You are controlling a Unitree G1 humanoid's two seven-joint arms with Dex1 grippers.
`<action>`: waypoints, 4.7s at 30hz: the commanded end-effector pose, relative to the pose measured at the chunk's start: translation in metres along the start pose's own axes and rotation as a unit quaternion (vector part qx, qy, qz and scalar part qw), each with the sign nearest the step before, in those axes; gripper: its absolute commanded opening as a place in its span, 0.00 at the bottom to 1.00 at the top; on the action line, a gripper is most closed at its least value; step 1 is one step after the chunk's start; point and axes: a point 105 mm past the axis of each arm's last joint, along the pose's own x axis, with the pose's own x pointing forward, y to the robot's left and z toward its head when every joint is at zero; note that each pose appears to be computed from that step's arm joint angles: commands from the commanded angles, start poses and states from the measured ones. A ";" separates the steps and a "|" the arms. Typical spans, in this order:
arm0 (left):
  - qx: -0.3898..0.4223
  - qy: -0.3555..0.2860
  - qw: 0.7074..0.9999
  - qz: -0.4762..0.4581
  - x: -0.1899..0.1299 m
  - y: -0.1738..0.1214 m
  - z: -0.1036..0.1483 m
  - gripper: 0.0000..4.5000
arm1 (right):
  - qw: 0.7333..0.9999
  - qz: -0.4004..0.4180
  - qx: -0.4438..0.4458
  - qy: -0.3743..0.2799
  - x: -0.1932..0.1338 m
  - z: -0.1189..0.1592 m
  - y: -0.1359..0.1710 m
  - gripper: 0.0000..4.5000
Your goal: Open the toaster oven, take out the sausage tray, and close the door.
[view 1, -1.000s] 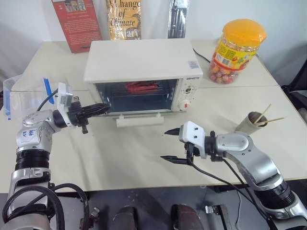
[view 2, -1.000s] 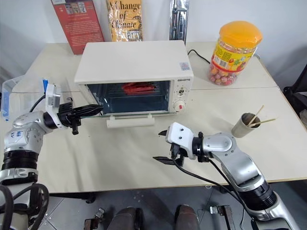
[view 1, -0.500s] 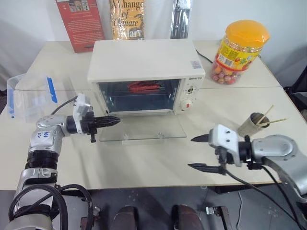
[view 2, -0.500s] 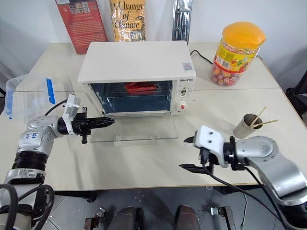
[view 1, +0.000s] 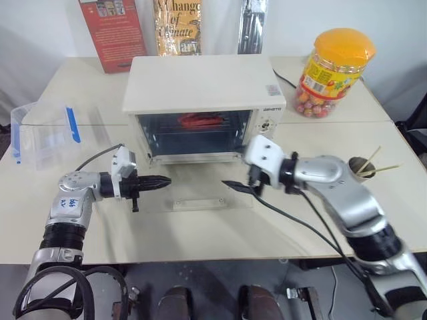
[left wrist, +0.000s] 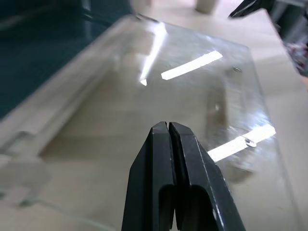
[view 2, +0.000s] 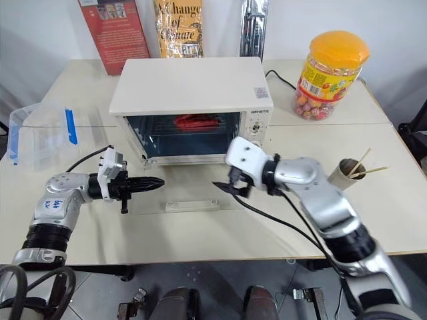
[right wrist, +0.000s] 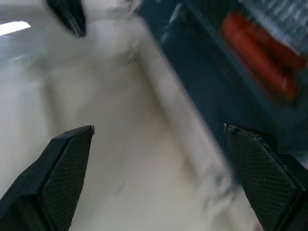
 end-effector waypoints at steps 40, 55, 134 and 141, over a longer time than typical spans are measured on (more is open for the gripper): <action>-0.029 -0.227 0.951 0.209 -0.057 -0.023 0.051 1.00 | 0.971 -0.117 -0.204 0.046 0.086 0.011 -0.039 0.15; -0.032 -0.256 0.947 0.192 -0.046 -0.008 0.067 1.00 | 0.948 -0.145 -0.284 0.006 0.071 0.040 -0.029 0.00; -0.491 -0.084 0.862 0.091 -0.045 -0.060 0.030 0.80 | 0.888 -0.035 -0.426 -0.169 -0.046 0.037 0.072 0.00; -0.518 -0.082 0.847 0.087 -0.039 -0.066 0.029 0.58 | 0.892 -0.028 -0.415 -0.176 -0.044 0.038 0.072 0.00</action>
